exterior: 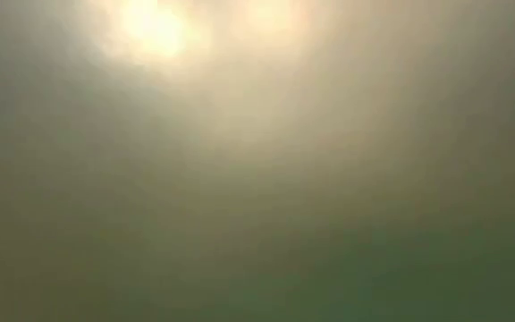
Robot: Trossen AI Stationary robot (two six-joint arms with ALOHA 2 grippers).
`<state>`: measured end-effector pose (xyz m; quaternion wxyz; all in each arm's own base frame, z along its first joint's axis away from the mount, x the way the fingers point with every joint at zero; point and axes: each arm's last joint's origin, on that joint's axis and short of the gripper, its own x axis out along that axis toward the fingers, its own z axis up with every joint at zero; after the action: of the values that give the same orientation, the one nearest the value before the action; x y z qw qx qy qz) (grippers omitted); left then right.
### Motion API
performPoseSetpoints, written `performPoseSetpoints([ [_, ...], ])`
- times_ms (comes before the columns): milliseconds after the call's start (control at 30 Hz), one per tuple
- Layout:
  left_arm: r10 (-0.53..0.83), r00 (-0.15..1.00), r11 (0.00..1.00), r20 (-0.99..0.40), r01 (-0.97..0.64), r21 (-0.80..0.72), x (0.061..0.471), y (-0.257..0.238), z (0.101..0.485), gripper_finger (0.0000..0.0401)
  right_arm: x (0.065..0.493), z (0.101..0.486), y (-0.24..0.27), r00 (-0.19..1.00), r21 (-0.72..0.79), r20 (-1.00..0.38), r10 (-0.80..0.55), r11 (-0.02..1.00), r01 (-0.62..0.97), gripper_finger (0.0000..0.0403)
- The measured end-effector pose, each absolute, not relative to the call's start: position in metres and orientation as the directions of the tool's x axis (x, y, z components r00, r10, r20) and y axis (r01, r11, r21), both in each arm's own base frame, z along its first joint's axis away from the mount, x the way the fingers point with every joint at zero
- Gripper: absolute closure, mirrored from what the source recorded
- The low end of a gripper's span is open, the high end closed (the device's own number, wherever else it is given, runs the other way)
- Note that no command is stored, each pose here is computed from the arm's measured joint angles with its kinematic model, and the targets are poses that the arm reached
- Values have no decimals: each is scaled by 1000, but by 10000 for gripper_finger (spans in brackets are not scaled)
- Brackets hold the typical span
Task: Sort silverware by color (type)
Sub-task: Return to Home Position
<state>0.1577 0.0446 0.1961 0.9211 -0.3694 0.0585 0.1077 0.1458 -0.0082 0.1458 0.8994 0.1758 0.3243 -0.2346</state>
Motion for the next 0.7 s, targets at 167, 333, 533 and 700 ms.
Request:
performPoseSetpoints([
  [167,153,967,664,-206,-255,-703,153,43,173,286,146,146,-8,680,164,-666,-305,830,533,333],
  [333,142,958,657,-250,-281,-700,152,43,164,286,146,146,-8,680,163,-667,-305,831,533,333],
  [533,140,950,651,-280,-301,-697,154,43,159,286,146,146,-8,680,163,-667,-305,831,532,333],
  [700,136,942,646,-306,-319,-694,155,43,156,286,147,148,-8,698,178,-648,-305,831,528,333],
])
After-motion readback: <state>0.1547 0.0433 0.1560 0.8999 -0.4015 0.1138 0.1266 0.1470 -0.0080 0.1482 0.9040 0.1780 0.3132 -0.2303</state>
